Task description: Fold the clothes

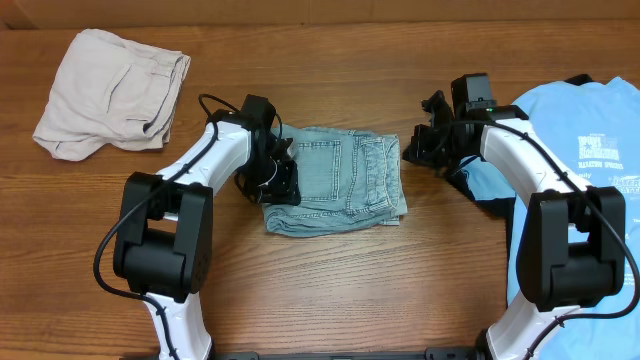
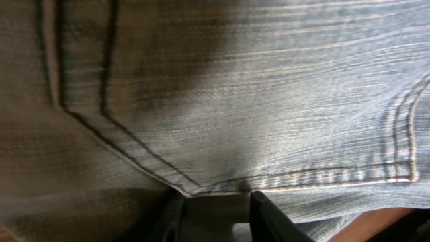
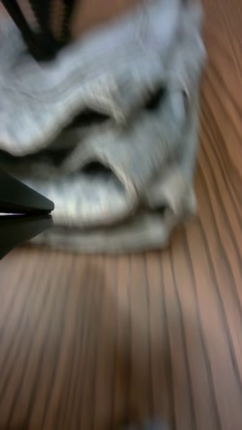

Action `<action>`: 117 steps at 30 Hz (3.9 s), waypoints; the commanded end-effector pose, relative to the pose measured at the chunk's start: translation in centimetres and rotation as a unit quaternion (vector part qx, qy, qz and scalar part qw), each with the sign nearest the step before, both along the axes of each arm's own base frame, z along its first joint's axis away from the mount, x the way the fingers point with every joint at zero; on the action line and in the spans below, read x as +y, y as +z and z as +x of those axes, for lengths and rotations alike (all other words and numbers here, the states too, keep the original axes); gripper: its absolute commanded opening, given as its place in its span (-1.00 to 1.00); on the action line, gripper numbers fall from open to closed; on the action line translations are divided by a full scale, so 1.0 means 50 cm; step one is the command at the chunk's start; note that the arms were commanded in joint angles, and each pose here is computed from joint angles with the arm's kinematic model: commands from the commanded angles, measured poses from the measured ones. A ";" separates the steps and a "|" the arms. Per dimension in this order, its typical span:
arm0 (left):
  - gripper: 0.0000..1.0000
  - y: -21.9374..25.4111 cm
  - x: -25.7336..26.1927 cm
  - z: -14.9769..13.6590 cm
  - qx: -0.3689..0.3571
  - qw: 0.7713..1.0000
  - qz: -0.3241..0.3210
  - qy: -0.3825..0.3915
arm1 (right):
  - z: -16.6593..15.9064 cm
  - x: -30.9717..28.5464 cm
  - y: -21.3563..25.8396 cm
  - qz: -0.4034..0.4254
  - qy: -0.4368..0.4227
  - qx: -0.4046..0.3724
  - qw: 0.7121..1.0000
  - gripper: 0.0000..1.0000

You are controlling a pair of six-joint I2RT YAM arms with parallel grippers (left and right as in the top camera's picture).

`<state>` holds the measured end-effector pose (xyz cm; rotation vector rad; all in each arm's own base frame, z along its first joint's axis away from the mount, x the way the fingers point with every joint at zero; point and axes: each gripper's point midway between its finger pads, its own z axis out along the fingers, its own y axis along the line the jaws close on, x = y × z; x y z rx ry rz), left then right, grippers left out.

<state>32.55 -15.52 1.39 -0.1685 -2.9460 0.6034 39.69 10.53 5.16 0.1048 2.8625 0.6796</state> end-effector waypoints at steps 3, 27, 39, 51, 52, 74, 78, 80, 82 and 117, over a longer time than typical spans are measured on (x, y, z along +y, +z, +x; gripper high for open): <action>-0.10 -0.026 0.035 -0.019 0.010 0.999 0.043 -0.005 | 0.024 -0.021 0.029 0.004 0.017 -0.033 0.999 -0.85; 0.40 -0.027 0.033 -0.010 0.002 0.999 0.041 -0.002 | 0.024 0.057 0.051 -0.006 0.057 -0.055 0.997 -0.92; 0.54 -0.025 0.031 -0.004 -0.003 0.999 0.039 -0.001 | 0.052 -0.025 0.065 0.012 -0.061 -0.020 0.998 -0.30; 0.69 0.058 0.013 0.035 -0.004 1.000 -0.001 0.011 | -0.022 0.081 0.192 0.056 0.113 -0.083 0.989 -0.52; 0.69 0.067 0.012 0.042 -0.009 1.000 -0.002 0.011 | -0.032 0.093 0.181 0.051 0.121 -0.074 0.989 -0.60; 1.00 0.032 0.090 0.054 -0.021 0.994 0.098 0.039 | -0.135 0.053 -0.119 -0.082 0.023 0.115 0.990 -0.75; 1.00 0.000 0.116 0.052 -0.020 0.993 0.098 0.059 | -0.133 0.053 -0.119 -0.082 0.023 0.113 0.990 -0.74; 0.99 -0.017 0.127 0.051 -0.021 0.993 0.092 0.072 | -0.132 0.054 -0.118 -0.082 0.023 0.112 0.990 -0.74; 1.00 -0.032 0.127 0.051 -0.020 0.994 0.064 0.088 | -0.130 0.054 -0.118 -0.081 0.023 0.110 0.990 -0.74; 0.52 -0.077 0.012 0.085 0.058 0.963 -0.176 0.196 | -0.129 0.062 -0.116 -0.070 0.025 0.109 0.991 -0.74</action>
